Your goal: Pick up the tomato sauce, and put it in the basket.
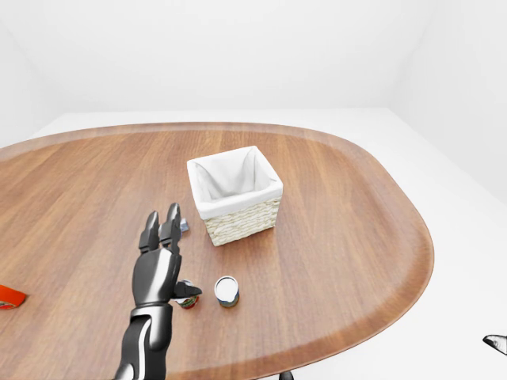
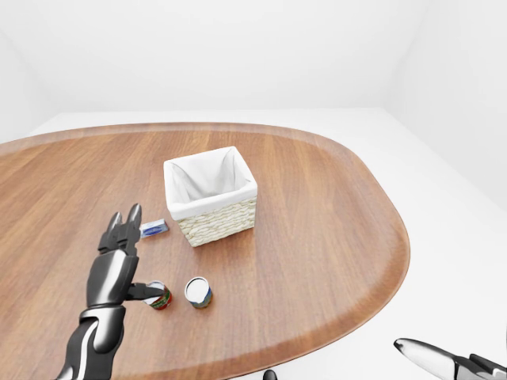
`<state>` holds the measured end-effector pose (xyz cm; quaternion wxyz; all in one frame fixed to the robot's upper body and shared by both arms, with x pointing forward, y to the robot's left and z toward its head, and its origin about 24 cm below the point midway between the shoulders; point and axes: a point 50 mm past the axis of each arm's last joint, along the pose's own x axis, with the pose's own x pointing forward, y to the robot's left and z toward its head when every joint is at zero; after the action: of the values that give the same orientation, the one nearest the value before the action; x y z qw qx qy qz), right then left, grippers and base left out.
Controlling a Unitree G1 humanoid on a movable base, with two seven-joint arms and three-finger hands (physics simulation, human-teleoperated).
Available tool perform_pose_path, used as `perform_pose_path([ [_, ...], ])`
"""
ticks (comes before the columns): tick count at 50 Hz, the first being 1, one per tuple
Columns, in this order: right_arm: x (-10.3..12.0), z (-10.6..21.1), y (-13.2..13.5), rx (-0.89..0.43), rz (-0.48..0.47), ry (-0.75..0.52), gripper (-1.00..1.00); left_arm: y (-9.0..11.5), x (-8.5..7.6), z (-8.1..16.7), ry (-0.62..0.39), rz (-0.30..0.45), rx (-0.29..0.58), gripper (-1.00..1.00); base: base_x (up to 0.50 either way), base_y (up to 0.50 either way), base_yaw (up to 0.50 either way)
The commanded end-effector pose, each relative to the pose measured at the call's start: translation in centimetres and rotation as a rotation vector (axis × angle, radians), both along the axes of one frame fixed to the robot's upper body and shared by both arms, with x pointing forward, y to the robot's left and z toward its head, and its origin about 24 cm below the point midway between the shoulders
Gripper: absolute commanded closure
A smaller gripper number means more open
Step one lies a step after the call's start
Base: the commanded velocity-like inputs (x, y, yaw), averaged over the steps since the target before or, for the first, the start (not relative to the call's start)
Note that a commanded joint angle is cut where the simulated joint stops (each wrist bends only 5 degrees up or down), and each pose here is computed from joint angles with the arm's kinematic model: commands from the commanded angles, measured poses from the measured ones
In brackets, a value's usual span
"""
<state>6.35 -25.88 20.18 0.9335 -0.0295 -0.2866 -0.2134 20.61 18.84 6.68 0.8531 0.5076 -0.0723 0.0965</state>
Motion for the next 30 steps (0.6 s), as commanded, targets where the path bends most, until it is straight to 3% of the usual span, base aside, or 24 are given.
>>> perform_pose_path([
  [1, 0.0, 0.0, 0.0, -0.001, 0.001, 0.000, -1.00, 0.0, -2.1, -3.8, 0.234, -0.021, 0.263, -1.00, 0.00, 0.00, 0.00],
  [6, 0.0, 0.0, 0.0, -0.001, 0.000, 0.001, -1.00, 0.2, -2.5, -5.4, 0.320, -0.035, 0.292, -1.00, 0.00, 0.00, 0.00],
  [14, 0.0, 0.1, 0.0, -0.001, -0.001, -0.001, -1.00, 0.1, -2.7, -6.1, 0.369, -0.051, 0.289, -1.00, 0.00, 0.00, 0.00],
  [30, 0.0, 0.0, 0.1, -0.001, 0.001, 0.000, -1.00, -0.1, -2.2, -7.6, 0.384, -0.069, 0.346, -1.00, 0.00, 0.00, 0.00],
])
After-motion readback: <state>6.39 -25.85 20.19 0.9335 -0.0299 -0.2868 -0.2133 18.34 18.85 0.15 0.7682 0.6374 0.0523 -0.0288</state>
